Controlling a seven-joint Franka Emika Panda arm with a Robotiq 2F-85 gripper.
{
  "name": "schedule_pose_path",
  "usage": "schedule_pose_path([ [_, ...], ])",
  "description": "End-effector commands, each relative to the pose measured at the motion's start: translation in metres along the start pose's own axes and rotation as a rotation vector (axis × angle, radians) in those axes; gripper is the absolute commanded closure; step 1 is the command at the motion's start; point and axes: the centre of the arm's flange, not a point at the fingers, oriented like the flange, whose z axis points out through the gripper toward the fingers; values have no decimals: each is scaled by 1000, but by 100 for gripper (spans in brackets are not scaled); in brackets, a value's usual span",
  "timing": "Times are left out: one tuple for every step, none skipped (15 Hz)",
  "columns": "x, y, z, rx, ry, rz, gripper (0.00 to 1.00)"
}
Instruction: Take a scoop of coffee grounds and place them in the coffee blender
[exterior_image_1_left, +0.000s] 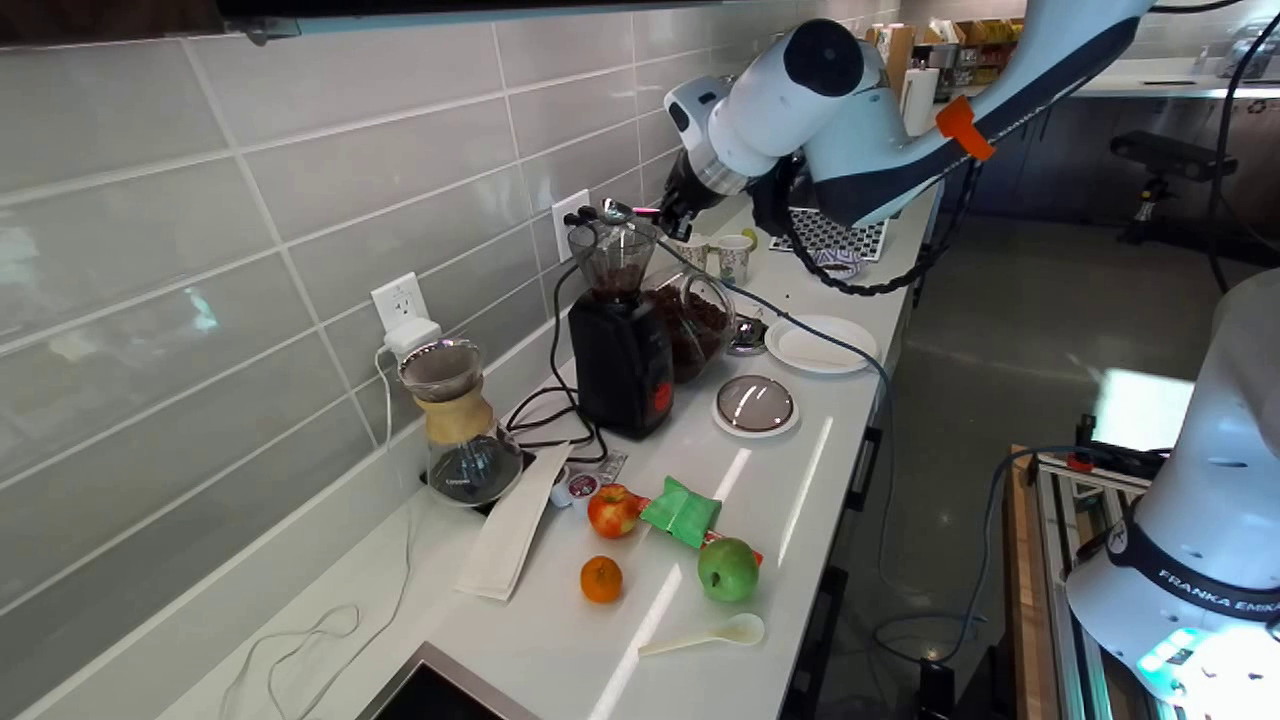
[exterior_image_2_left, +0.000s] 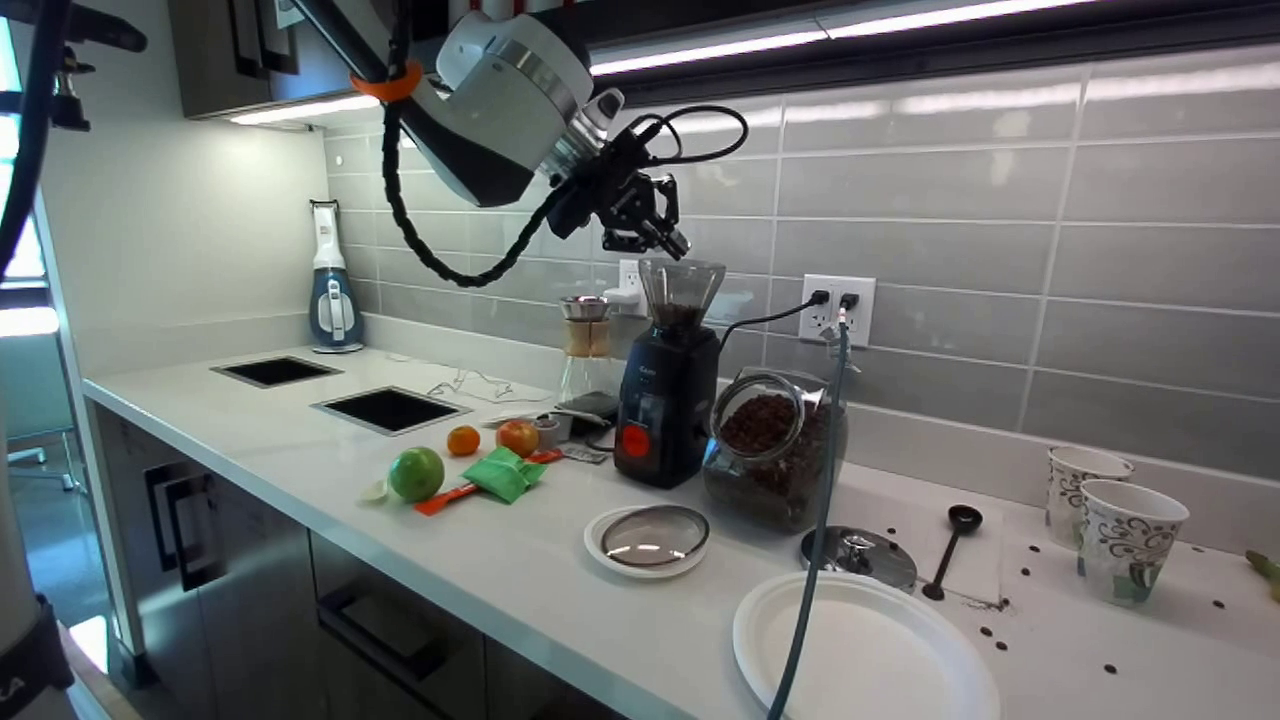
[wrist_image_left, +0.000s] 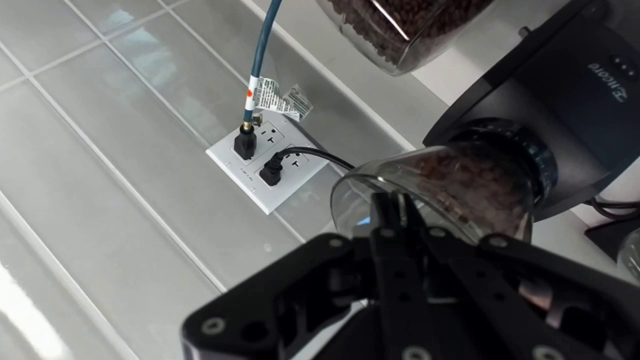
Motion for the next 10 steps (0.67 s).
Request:
schedule_pose_path([
  [6, 13, 5, 79, 18, 22, 99],
  [6, 15, 5, 92, 23, 31, 99],
  [6, 17, 5, 110, 29, 40, 99],
  [6, 18, 5, 118, 33, 49, 99],
  [7, 20, 6, 132, 34, 57, 99],
  [7, 21, 5, 147, 34, 69, 99],
  [8, 22, 4, 160, 35, 80, 99],
  [8, 23, 3, 171, 32, 93, 99],
  [9, 23, 2, 186, 32, 107, 99],
  [10, 24, -1, 205, 31, 122, 99],
])
